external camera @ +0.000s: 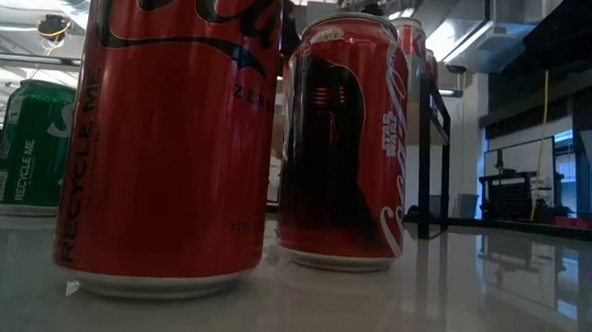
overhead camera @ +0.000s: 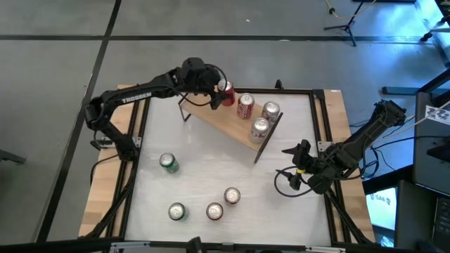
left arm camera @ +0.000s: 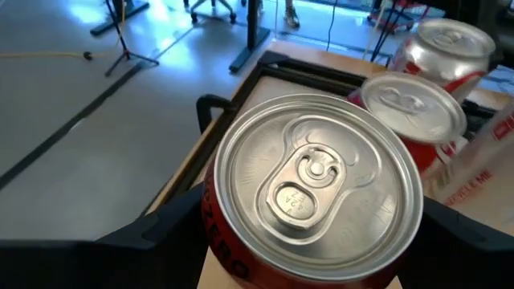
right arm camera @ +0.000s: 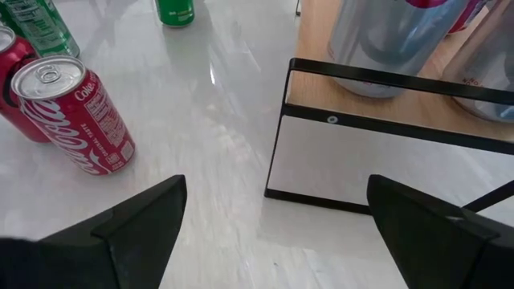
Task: Place canned beverage on shelf
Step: Put the top red-black soda can on the shelf
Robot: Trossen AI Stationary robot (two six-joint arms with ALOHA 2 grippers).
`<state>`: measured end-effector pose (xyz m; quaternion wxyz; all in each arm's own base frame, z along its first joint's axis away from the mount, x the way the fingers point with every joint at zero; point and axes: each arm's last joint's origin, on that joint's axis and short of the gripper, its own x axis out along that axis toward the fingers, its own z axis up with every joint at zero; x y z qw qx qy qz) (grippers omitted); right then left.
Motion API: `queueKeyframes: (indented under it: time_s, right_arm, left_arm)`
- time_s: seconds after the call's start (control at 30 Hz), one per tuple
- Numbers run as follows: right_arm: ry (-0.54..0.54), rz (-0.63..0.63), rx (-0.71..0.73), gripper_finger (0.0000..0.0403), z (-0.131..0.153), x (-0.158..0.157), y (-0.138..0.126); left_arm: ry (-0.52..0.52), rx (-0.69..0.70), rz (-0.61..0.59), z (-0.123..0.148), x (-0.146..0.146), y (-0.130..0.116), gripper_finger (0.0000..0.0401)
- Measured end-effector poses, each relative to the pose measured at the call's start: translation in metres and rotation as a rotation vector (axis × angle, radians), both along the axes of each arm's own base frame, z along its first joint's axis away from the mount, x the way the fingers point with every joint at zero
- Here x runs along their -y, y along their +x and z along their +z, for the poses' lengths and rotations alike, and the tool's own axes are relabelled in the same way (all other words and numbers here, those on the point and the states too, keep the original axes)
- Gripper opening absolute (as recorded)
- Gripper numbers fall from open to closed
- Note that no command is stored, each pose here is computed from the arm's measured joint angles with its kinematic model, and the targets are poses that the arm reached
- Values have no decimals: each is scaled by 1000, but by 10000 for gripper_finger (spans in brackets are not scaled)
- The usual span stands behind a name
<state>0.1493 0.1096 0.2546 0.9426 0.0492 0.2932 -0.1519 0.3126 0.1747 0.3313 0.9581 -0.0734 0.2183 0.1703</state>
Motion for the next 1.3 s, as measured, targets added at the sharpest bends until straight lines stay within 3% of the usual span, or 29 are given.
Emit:
queueKeyframes:
  time_s: [0.73, 1.3]
  right_arm:
    - [-2, 0, -3, 381, 0, 0, 0]
    - [1, 1, -3, 381, 0, 0, 0]
  left_arm:
    - [-21, -32, 27, -26, -21, 11, 287]
    - [-10, -35, 47, -26, -21, 12, 335]
